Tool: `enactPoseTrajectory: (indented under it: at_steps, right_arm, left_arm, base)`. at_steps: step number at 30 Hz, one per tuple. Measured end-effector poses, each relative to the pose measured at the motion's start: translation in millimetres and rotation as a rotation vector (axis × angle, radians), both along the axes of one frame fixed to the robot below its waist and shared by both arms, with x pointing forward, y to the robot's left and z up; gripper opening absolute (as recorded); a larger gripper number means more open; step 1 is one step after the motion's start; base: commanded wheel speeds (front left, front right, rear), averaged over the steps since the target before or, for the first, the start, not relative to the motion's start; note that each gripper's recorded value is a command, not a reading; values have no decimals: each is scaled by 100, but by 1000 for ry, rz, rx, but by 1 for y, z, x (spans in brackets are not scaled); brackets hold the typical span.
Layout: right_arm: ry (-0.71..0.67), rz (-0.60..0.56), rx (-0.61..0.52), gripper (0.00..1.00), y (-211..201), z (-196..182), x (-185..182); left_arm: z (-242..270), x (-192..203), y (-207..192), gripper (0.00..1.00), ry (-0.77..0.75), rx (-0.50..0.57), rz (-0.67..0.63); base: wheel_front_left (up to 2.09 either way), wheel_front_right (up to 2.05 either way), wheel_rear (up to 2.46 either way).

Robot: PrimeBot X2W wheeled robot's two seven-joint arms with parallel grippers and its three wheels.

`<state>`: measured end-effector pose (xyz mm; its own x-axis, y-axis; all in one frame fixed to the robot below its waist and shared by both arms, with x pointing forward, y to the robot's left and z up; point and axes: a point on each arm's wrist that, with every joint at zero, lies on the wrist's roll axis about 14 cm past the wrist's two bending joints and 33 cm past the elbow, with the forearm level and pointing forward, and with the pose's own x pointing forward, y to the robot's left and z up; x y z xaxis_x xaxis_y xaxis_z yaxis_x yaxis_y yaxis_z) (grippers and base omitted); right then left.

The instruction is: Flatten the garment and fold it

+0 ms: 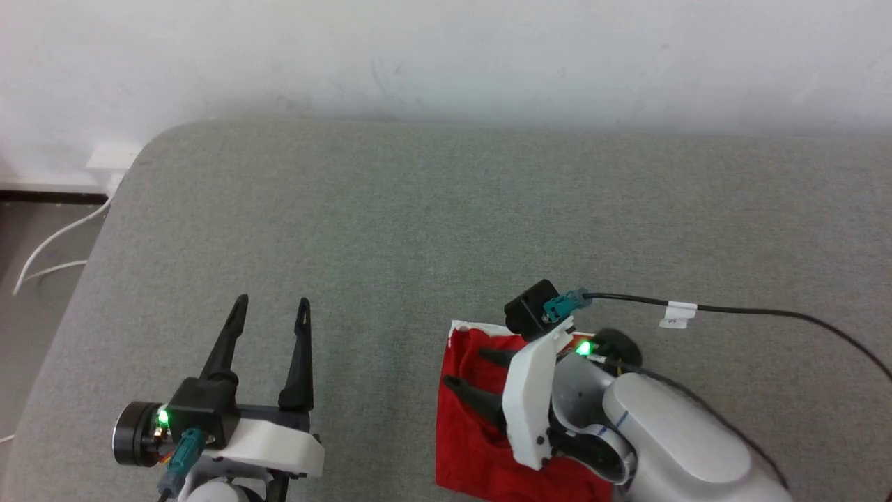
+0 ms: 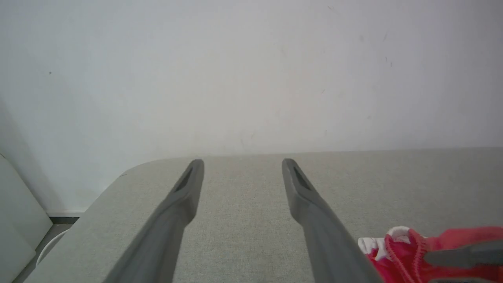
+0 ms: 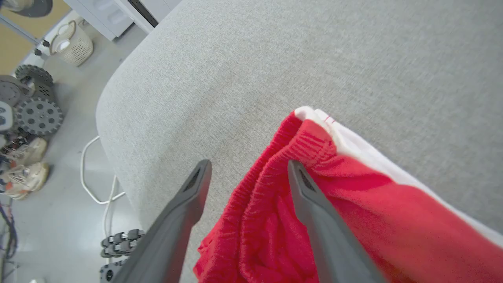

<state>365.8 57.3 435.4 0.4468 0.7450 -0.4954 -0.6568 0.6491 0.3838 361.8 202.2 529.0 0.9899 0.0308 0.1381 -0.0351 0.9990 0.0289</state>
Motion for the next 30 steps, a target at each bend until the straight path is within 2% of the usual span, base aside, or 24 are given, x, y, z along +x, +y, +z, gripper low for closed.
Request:
enactPoseTrajectory:
  at_steps: [4,5,6,8,12,19,23,30]
  right_arm:
    - [-215,70,-126,100,-19,18,9]
    - [-258,71,-138,100,-24,24,12]
    - [-357,51,-140,100,-35,43,20]
    - [-437,3,-108,100,-46,62,26]
    - [-541,-173,-19,100,-83,89,31]
    - [-676,-569,72,100,-177,117,25]
    - [-708,-728,83,100,-217,121,9]
    - [-720,-925,42,100,-274,121,-22]
  left_arm:
    - [3,1,-3,100,-11,-2,-12]
    - [4,1,-4,100,-13,-2,-17]
    - [5,1,-7,100,-16,-5,-23]
    - [4,1,-8,100,-14,-5,-27]
    - [3,1,-11,100,-11,-7,-36]
    - [2,1,-14,100,-8,-12,-43]
    - [2,-1,-11,100,-9,-21,-29]
    - [-2,-9,-7,100,3,-30,-5]
  base:
    - [0,0,0]
    - [0,0,0]
    - [0,0,0]
    - [0,0,0]
    - [0,0,0]
    - [0,0,0]
    - [0,0,0]
    - [0,0,0]
